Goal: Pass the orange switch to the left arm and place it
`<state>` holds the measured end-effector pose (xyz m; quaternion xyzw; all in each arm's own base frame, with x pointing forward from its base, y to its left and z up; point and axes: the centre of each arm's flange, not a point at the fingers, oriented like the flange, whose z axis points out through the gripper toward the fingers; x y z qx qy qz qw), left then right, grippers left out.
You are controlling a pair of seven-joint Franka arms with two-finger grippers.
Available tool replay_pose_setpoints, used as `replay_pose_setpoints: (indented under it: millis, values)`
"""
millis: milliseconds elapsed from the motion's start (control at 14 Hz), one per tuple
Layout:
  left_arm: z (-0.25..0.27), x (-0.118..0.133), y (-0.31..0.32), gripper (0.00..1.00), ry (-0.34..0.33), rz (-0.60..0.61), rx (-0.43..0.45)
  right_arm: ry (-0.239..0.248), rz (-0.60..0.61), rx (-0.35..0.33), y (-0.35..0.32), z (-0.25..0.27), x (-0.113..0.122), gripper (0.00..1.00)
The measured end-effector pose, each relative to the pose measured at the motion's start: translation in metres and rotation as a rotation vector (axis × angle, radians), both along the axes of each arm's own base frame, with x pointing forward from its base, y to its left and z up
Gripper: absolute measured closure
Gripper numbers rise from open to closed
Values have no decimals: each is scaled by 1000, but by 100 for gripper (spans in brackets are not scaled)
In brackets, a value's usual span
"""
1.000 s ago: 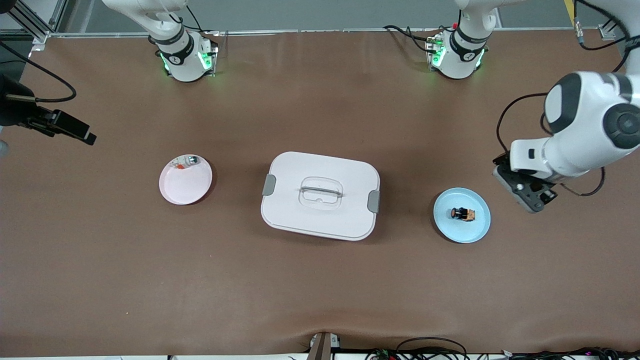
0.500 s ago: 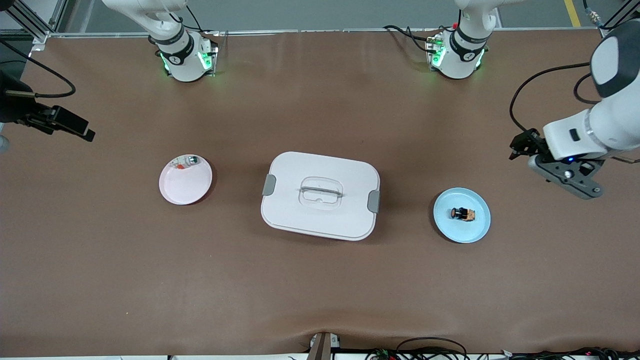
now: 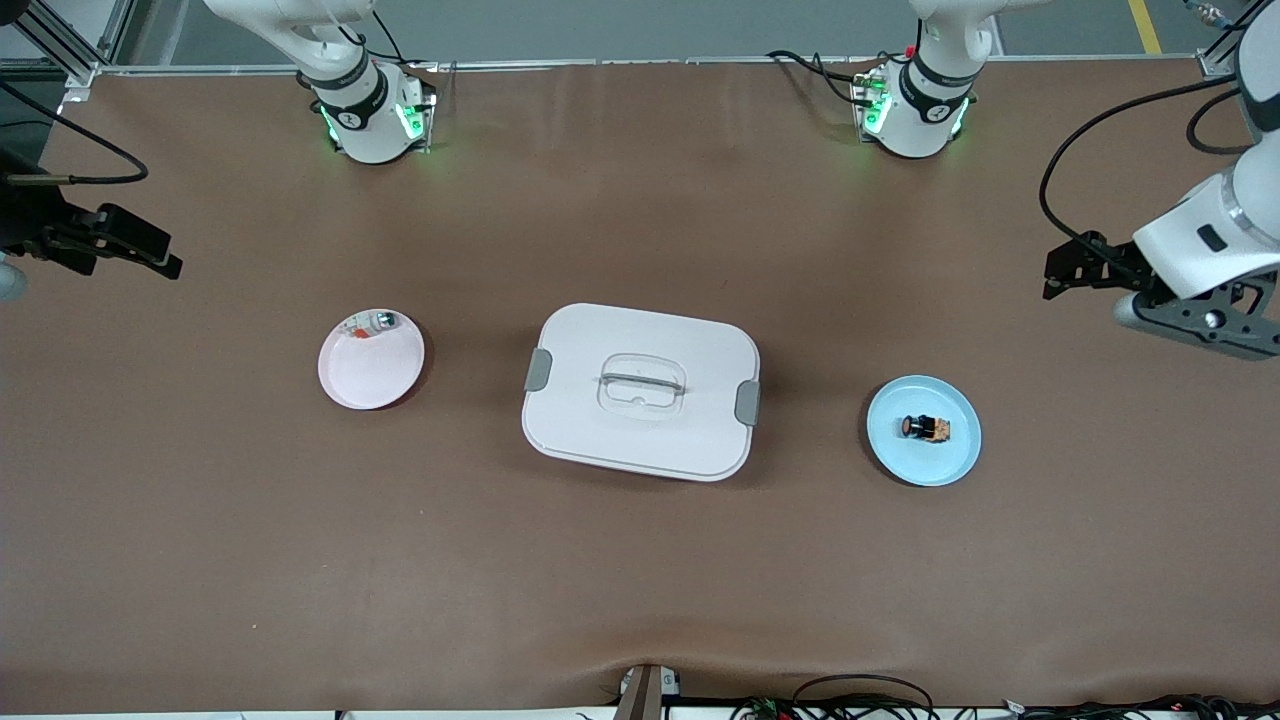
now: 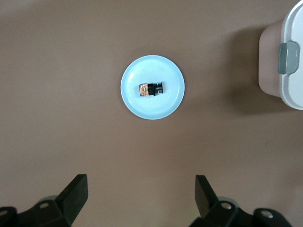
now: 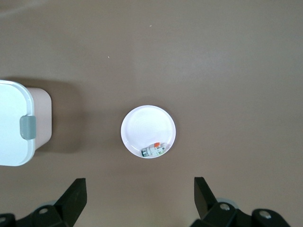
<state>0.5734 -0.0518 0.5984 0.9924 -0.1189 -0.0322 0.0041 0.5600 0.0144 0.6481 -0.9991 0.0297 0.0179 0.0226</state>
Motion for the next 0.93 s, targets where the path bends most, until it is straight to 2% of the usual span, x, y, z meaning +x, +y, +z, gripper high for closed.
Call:
replay_pose_setpoints:
  millis: [286,500,714,929]
  values:
    - [22,-14,-6,0,-24,147,18,-4,16,-17,-3,0,0,0]
    - [23,-15,-5,0,-26,154,24,-27,20,-19,-2,2,3,0]
    - [29,-14,1,0,-46,157,60,-27,18,-20,-3,2,3,0]
    - [41,-13,7,0,-71,167,58,-24,11,-21,-7,1,3,0]
